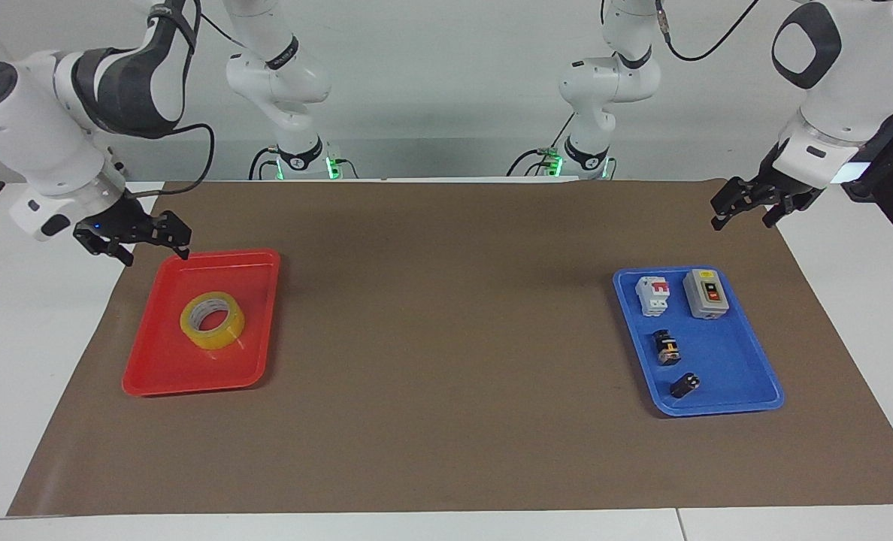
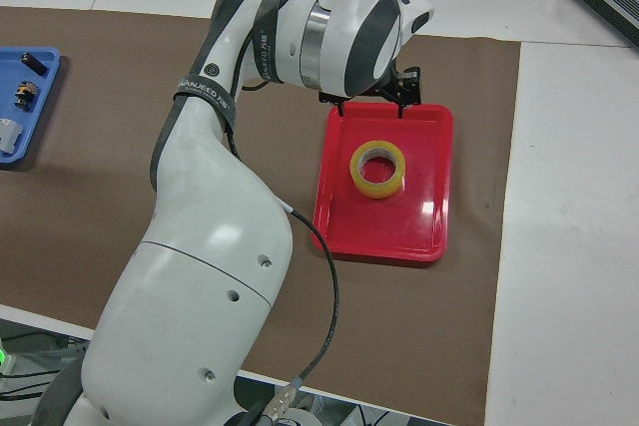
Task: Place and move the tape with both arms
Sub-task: 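Open the right gripper and withdraw it from the tape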
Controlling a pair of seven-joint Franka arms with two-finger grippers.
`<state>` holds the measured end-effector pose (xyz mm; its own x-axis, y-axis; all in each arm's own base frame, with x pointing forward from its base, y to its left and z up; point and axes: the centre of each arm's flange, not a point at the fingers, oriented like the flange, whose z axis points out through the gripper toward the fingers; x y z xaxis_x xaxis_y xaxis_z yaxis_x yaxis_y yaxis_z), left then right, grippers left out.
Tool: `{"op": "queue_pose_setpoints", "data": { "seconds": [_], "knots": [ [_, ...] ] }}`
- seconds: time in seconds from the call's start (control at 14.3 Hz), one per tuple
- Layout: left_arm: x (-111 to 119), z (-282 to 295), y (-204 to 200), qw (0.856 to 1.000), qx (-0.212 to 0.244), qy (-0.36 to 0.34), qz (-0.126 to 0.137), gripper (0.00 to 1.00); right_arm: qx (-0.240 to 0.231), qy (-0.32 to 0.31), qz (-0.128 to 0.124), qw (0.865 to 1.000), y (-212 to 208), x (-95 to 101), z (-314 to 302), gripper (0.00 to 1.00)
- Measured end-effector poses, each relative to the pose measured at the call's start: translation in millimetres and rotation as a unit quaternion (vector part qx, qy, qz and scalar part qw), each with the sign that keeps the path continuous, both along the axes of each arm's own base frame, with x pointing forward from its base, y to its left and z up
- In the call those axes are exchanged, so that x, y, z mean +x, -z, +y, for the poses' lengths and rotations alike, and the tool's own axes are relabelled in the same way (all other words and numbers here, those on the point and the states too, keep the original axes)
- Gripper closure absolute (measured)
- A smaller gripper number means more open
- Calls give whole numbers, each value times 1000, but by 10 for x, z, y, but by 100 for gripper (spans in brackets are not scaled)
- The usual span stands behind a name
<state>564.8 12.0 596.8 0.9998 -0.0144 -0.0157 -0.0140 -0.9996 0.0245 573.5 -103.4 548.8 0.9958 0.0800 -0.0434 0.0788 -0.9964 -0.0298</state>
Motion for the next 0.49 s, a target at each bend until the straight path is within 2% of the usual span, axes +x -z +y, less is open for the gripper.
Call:
{"op": "queue_pose_setpoints", "data": {
  "seconds": [0.28, 0.49],
  "knots": [
    [0, 0, 0, 1000, 0, 0, 0, 0, -6, -18, -18, 1000, -409, -51, 214, 0],
    [0, 0, 0, 1000, 0, 0, 0, 0, -9, -13, -35, 999, -666, -160, 228, 0]
  ]
}}
